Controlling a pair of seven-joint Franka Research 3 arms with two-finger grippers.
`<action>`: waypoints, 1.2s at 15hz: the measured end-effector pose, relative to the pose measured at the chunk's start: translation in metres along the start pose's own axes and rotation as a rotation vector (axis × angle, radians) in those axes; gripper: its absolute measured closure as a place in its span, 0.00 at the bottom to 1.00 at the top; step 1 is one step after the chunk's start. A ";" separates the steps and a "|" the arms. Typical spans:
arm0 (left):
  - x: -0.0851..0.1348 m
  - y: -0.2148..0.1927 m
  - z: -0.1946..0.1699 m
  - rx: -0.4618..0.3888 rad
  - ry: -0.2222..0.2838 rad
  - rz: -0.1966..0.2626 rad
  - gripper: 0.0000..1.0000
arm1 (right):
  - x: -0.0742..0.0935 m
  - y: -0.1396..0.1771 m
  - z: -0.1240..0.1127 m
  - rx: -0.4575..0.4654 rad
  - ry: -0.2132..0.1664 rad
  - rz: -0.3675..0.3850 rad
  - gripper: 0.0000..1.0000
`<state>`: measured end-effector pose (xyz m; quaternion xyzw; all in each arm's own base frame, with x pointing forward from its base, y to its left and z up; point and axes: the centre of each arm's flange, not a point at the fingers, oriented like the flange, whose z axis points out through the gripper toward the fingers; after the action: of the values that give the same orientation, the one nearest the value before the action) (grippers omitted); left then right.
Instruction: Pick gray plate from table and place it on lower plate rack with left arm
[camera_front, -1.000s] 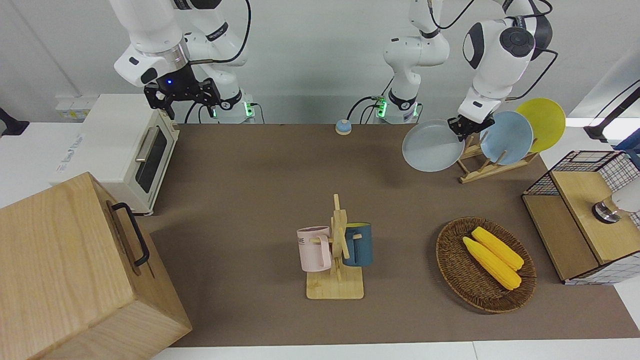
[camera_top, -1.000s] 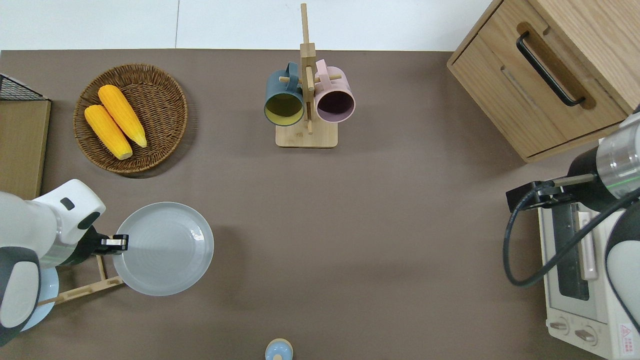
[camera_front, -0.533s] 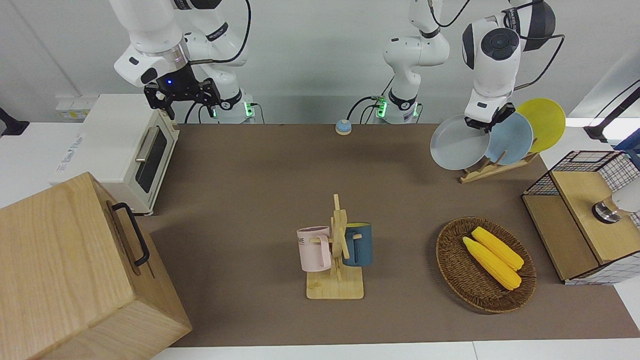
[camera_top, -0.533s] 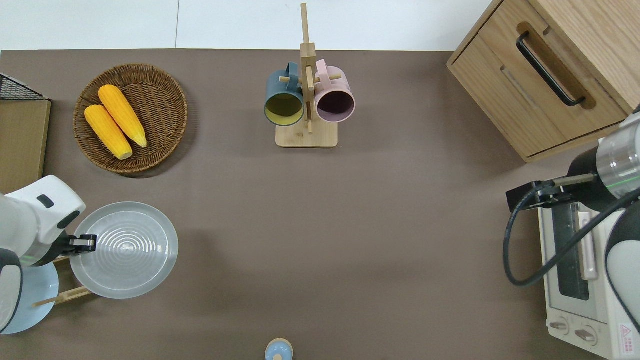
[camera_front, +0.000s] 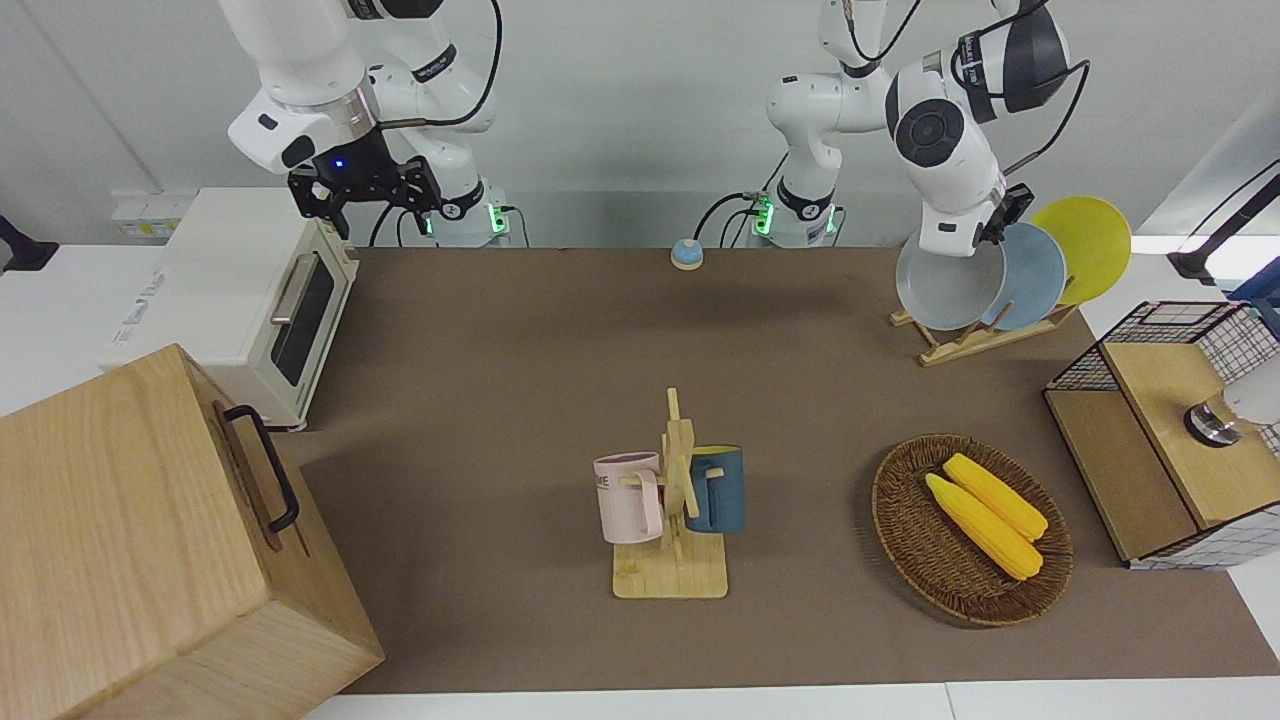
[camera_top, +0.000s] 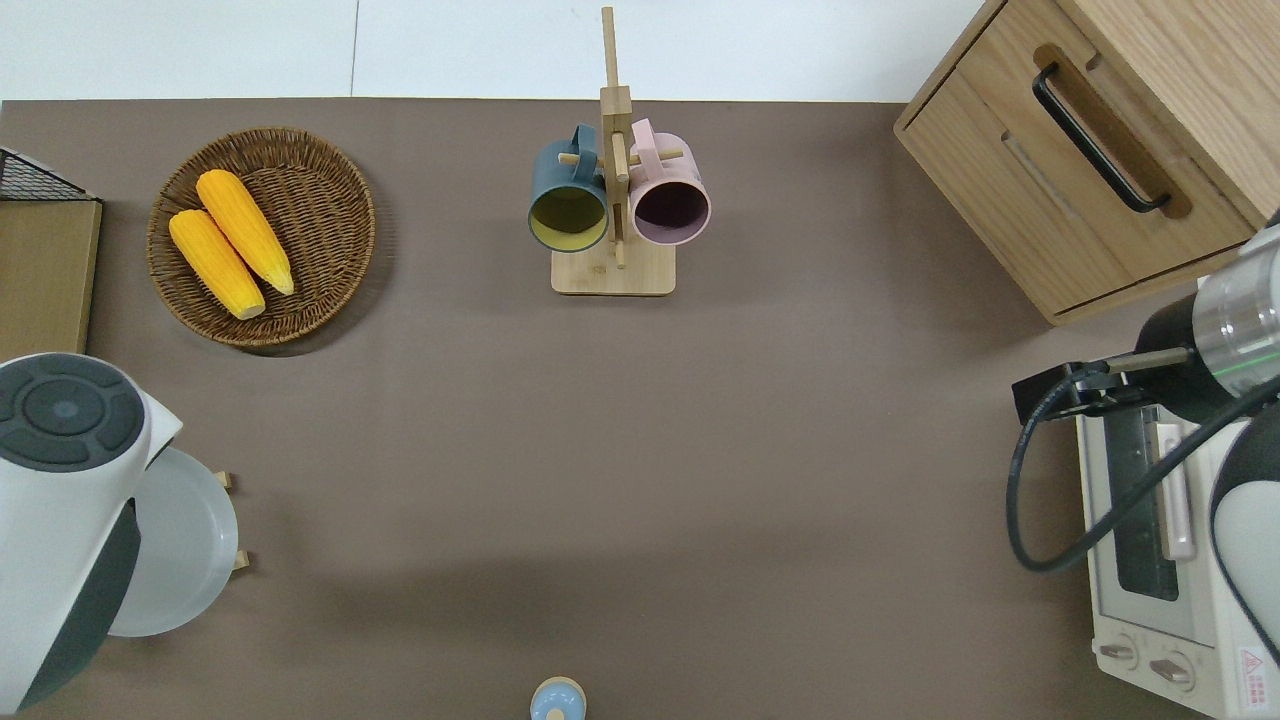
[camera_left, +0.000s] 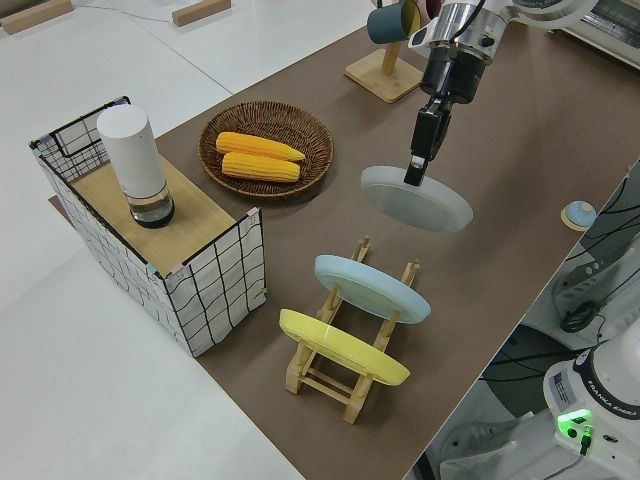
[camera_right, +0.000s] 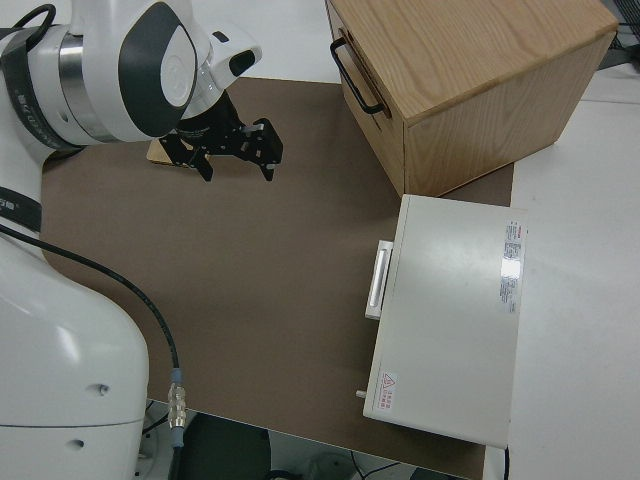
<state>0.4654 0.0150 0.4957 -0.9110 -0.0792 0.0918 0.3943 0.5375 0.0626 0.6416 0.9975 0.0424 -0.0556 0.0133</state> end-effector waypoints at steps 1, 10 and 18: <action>0.001 0.002 0.005 0.036 0.003 0.000 0.96 | 0.000 0.000 0.000 0.000 0.000 0.000 0.01; -0.004 0.040 0.052 0.161 -0.004 -0.024 0.96 | 0.000 0.000 0.000 0.000 0.000 0.000 0.01; 0.001 0.070 0.064 0.164 0.010 -0.009 0.85 | 0.000 0.000 0.000 0.000 0.000 0.000 0.01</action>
<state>0.4565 0.0127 0.4013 -0.8757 -0.0736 0.0913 0.4685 0.5375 0.0626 0.6416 0.9975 0.0424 -0.0556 0.0133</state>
